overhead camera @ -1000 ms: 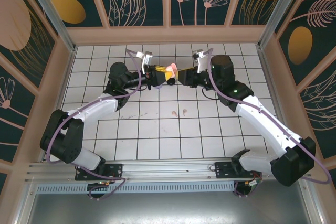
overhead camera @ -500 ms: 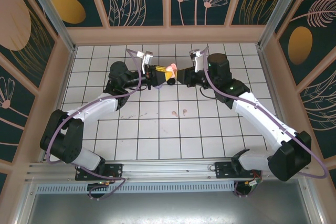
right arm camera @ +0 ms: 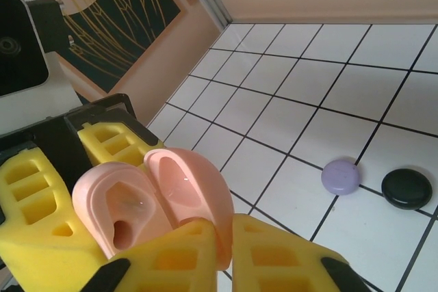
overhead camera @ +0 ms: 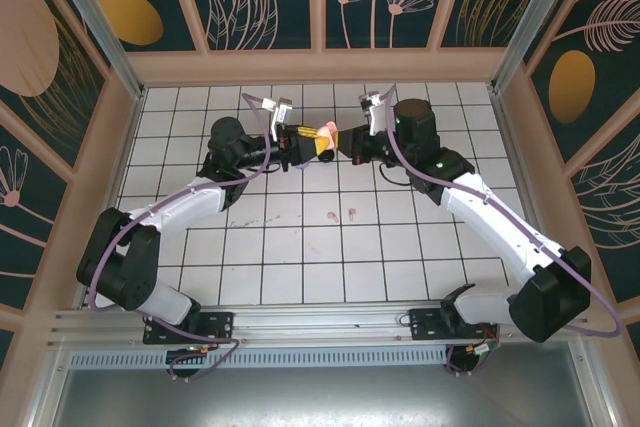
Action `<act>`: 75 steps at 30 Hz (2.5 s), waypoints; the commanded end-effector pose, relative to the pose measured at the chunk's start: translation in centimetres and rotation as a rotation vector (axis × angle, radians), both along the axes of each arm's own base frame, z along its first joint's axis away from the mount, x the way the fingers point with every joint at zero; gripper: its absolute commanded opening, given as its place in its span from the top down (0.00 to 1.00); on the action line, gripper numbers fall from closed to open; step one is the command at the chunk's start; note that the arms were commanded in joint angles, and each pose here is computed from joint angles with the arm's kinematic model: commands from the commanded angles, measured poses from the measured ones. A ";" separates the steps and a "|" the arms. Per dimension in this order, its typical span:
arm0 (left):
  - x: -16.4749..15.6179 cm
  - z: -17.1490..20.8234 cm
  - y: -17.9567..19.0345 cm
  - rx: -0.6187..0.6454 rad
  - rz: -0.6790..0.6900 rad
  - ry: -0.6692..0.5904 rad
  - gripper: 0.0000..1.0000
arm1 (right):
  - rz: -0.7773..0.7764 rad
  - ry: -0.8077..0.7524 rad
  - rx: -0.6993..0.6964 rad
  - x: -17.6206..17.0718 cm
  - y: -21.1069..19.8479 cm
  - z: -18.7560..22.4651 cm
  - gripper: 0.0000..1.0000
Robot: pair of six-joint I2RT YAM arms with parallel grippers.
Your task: Insert the wireless bluetooth earbuds into the charging case
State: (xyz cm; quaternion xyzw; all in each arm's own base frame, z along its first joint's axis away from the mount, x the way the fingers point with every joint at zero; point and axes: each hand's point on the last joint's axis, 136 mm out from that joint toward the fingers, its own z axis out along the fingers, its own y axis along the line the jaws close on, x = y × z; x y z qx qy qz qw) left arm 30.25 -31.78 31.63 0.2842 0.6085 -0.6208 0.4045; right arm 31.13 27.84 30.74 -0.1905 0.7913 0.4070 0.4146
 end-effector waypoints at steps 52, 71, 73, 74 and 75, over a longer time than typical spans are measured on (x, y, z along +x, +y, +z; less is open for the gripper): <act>3.1 -5.7 -0.6 0.603 -0.295 -0.086 0.46 | 0.004 -0.166 -0.479 5.2 -4.2 -3.8 1.00; 4.3 -4.4 -1.5 0.541 -0.271 -0.127 0.49 | 0.089 -0.162 -0.470 4.1 -0.2 -4.8 1.00; 4.2 -4.5 -1.5 0.541 -0.273 -0.126 0.49 | 0.088 -0.167 -0.467 4.1 -0.1 -4.6 1.00; 4.2 -4.6 -1.6 0.540 -0.276 -0.122 0.49 | 0.089 -0.168 -0.464 4.1 -0.1 -4.5 1.00; 4.2 -4.7 -1.6 0.540 -0.277 -0.118 0.49 | 0.091 -0.169 -0.464 4.1 0.0 -4.4 1.00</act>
